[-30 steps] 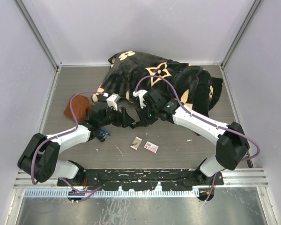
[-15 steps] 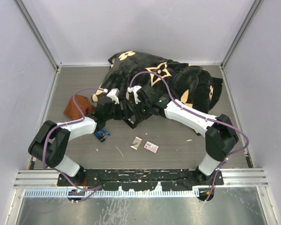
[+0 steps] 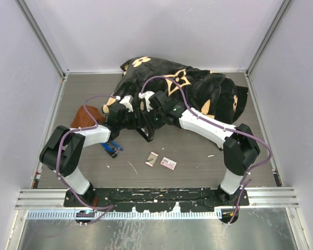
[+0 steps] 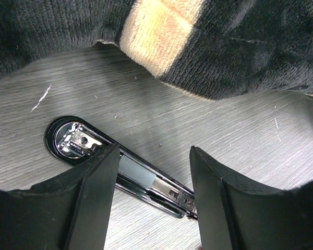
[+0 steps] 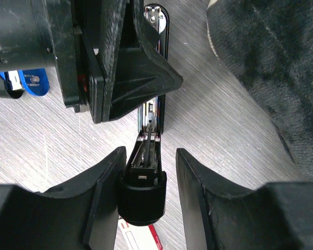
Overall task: Load the staples into the stapler
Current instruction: Close the stapler at the center of the board.
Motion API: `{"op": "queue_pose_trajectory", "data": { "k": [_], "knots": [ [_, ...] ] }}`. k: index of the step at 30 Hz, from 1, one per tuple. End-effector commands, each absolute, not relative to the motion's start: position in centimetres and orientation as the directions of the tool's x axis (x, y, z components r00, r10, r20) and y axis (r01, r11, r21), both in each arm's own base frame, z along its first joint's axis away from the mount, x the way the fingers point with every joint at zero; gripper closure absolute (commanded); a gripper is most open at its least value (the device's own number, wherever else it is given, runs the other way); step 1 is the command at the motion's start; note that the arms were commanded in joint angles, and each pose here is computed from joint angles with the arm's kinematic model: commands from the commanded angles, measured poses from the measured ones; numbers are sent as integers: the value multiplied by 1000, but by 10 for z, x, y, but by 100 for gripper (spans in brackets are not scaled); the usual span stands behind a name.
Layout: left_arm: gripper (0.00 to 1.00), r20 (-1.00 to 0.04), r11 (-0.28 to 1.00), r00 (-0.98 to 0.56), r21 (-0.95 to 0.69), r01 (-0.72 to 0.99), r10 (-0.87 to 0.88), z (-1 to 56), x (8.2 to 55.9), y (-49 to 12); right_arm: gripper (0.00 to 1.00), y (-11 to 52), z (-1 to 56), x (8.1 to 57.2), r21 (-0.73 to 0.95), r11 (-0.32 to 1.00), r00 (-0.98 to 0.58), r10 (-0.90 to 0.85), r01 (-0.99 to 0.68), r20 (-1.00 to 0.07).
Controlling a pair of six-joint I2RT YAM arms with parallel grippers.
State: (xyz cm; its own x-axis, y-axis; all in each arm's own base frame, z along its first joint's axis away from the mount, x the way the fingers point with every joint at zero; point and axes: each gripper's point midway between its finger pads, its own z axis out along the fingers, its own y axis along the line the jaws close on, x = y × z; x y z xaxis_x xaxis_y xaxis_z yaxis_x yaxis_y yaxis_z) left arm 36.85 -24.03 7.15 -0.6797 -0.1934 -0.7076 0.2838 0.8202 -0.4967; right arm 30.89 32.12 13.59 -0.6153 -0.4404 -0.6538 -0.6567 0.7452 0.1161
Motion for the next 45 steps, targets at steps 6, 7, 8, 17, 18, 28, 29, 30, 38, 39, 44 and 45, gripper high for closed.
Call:
{"op": "queue_pose_trajectory", "data": {
  "k": [6,7,8,17,18,28,29,30,38,39,44,45],
  "knots": [
    [43,-733,830,-664,-457,319,-148,56,373,-238,48,353,150,331,164,724,-552,-338,-670,-763],
    [43,-730,832,-669,-455,318,-144,52,373,-238,47,355,148,331,170,719,-549,-333,-674,-767],
    [44,-727,834,-672,-453,316,-140,49,372,-237,45,357,147,332,176,715,-547,-327,-676,-771],
    [44,-720,840,-681,-447,307,-134,44,362,-231,24,372,147,337,212,682,-500,-257,-700,-827],
    [44,-719,842,-682,-445,306,-132,43,361,-230,22,372,150,336,215,679,-492,-243,-701,-836],
    [45,-702,840,-698,-459,289,-143,43,357,-229,9,349,181,320,169,662,-338,-135,-730,-931],
    [46,-699,842,-700,-460,282,-148,43,356,-229,10,348,185,316,170,653,-324,-122,-738,-938],
    [46,-695,843,-703,-462,277,-150,43,355,-228,12,347,188,314,171,645,-312,-110,-745,-944],
    [46,-686,848,-712,-459,265,-148,41,351,-225,32,355,208,313,170,614,-259,-59,-771,-964],
    [46,-686,848,-713,-458,266,-147,40,351,-225,32,357,208,315,166,614,-258,-64,-772,-964],
    [47,-686,847,-712,-461,267,-149,41,351,-226,33,363,205,327,144,630,-249,-81,-763,-965],
    [47,-687,846,-712,-461,267,-149,41,351,-226,36,364,205,329,142,632,-249,-84,-762,-965]
  ]
}}
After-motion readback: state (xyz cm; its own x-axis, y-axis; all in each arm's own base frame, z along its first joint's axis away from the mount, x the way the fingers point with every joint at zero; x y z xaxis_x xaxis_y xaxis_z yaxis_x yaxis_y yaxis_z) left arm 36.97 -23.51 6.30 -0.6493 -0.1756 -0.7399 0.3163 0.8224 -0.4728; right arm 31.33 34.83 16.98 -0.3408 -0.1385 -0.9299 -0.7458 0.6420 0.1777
